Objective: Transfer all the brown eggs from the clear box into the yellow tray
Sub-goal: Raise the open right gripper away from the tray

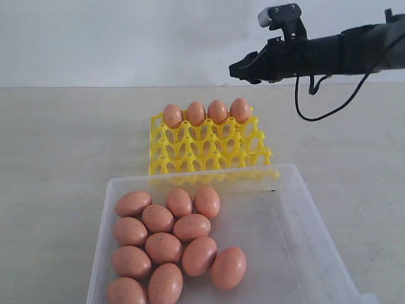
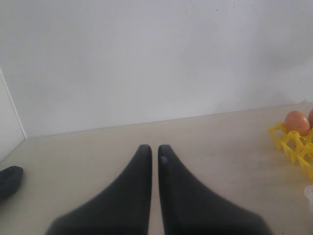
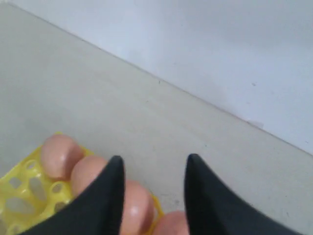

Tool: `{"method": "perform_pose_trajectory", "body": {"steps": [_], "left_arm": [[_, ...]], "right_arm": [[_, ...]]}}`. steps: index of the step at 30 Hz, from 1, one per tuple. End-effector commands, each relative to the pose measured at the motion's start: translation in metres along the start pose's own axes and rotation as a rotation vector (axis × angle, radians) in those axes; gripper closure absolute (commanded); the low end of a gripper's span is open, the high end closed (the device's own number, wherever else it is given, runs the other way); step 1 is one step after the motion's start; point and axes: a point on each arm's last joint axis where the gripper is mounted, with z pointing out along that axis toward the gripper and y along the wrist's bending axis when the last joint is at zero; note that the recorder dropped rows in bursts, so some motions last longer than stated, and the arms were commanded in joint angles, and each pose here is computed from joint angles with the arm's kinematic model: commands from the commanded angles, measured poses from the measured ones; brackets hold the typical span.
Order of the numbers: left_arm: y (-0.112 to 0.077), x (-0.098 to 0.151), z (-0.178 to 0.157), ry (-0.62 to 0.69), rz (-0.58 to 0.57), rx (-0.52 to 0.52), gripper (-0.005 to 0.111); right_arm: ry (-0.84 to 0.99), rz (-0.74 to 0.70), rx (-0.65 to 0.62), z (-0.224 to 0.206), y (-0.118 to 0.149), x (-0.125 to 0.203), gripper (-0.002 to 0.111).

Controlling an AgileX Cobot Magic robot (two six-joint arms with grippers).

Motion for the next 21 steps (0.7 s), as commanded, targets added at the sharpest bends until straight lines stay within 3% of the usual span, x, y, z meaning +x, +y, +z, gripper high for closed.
{"method": "perform_pose_trajectory", "body": {"steps": [1,4,12,16,21], "left_arm": [[0.0,0.001,0.0,-0.004,0.0,0.006,0.103],[0.0,0.001,0.0,-0.004,0.0,0.006,0.103],[0.0,0.001,0.0,-0.006,0.0,0.005,0.103],[0.0,0.001,0.0,-0.006,0.0,0.005,0.103],[0.0,0.001,0.0,-0.006,0.0,0.005,0.103]], "right_arm": [[0.168,-0.087,-0.031,-0.024,0.013,-0.014,0.108],[0.267,-0.017,0.023,-0.036,0.013,-0.016,0.108],[0.476,0.353,0.149,-0.067,0.027,-0.001,0.109],[0.356,0.434,0.283,-0.101,0.043,-0.002,0.109],[0.082,0.383,0.512,-0.168,0.07,0.004,0.109]]}}
